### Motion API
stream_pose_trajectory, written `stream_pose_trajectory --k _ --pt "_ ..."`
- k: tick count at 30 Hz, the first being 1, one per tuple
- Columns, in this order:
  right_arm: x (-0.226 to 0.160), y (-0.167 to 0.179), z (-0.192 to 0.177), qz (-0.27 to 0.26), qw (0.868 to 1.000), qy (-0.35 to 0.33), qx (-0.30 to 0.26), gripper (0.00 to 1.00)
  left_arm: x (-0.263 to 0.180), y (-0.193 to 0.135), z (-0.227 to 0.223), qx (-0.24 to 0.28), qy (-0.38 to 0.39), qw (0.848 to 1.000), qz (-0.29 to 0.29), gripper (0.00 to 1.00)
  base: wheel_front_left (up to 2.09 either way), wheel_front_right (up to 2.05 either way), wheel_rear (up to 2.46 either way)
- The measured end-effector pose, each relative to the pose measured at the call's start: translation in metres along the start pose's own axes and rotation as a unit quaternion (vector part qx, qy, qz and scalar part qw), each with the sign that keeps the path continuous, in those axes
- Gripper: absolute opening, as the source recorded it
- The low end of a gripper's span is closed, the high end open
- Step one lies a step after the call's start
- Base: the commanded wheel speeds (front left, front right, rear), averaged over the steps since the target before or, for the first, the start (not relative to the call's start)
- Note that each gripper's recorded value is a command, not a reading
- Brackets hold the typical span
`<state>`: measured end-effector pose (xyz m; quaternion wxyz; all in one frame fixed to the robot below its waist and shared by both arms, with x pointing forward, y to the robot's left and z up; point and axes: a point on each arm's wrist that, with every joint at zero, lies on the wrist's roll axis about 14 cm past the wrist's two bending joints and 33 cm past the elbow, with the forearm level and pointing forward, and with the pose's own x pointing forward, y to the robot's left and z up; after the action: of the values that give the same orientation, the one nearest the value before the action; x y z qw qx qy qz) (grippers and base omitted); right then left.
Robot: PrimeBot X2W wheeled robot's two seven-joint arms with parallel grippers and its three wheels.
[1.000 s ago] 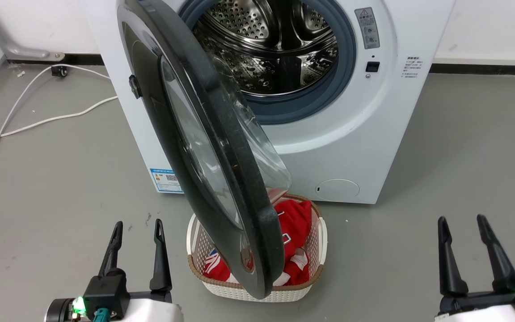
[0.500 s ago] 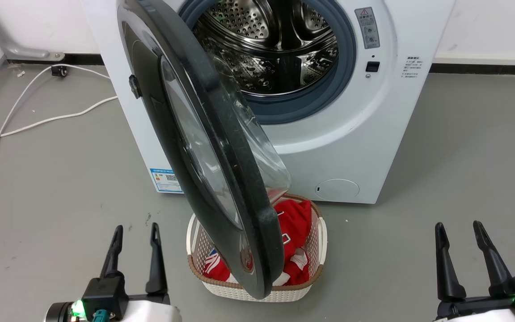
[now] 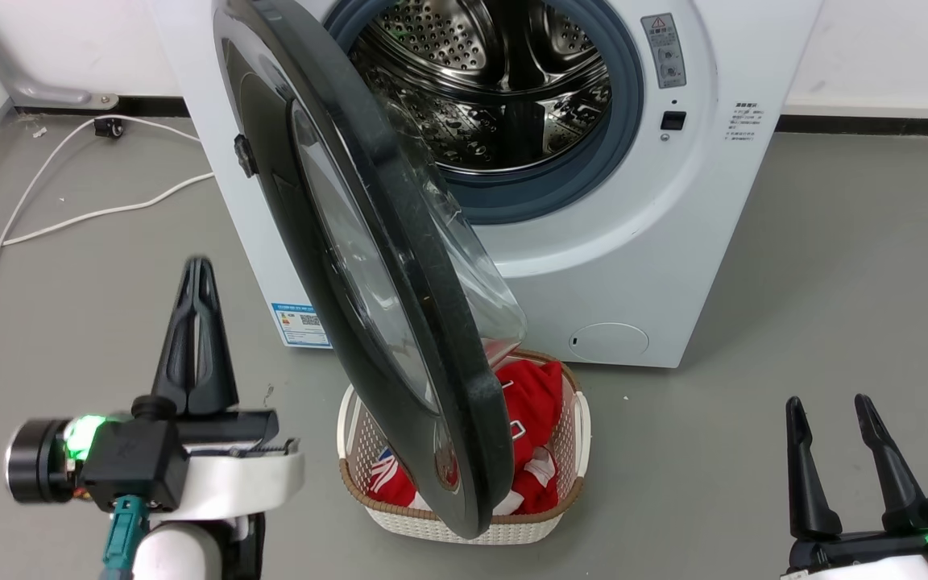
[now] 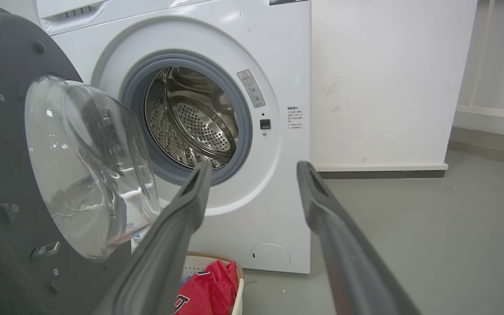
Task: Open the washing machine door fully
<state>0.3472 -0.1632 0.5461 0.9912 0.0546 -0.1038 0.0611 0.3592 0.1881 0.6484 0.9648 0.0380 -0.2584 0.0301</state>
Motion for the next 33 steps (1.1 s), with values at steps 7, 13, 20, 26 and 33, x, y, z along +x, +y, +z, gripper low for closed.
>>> stream_pose_trajectory --k 7,13,20,26,33 --pt "-0.001 0.001 0.001 0.001 1.000 -0.002 0.001 1.00 0.016 -0.041 0.061 -0.002 -0.102 0.992 -0.069 0.00 0.00 0.00 0.00" --pt "-0.002 0.001 0.002 0.000 1.000 -0.003 0.001 1.00 0.009 -0.093 0.089 -0.023 -0.145 0.976 -0.159 0.00 0.00 0.00 0.00" --pt "-0.002 0.001 0.002 0.001 1.000 -0.003 0.001 1.00 -0.013 -0.151 0.100 -0.060 -0.154 0.951 -0.260 0.00 0.00 0.00 0.00" --pt "-0.002 0.002 0.001 0.002 1.000 -0.001 0.002 1.00 -0.032 -0.187 0.079 -0.080 -0.107 0.938 -0.321 0.00 0.00 0.00 0.00" --pt "-0.002 0.002 -0.002 0.002 1.000 0.004 0.003 1.00 -0.059 -0.212 0.026 -0.093 -0.010 0.927 -0.363 0.00 0.00 0.00 0.00"
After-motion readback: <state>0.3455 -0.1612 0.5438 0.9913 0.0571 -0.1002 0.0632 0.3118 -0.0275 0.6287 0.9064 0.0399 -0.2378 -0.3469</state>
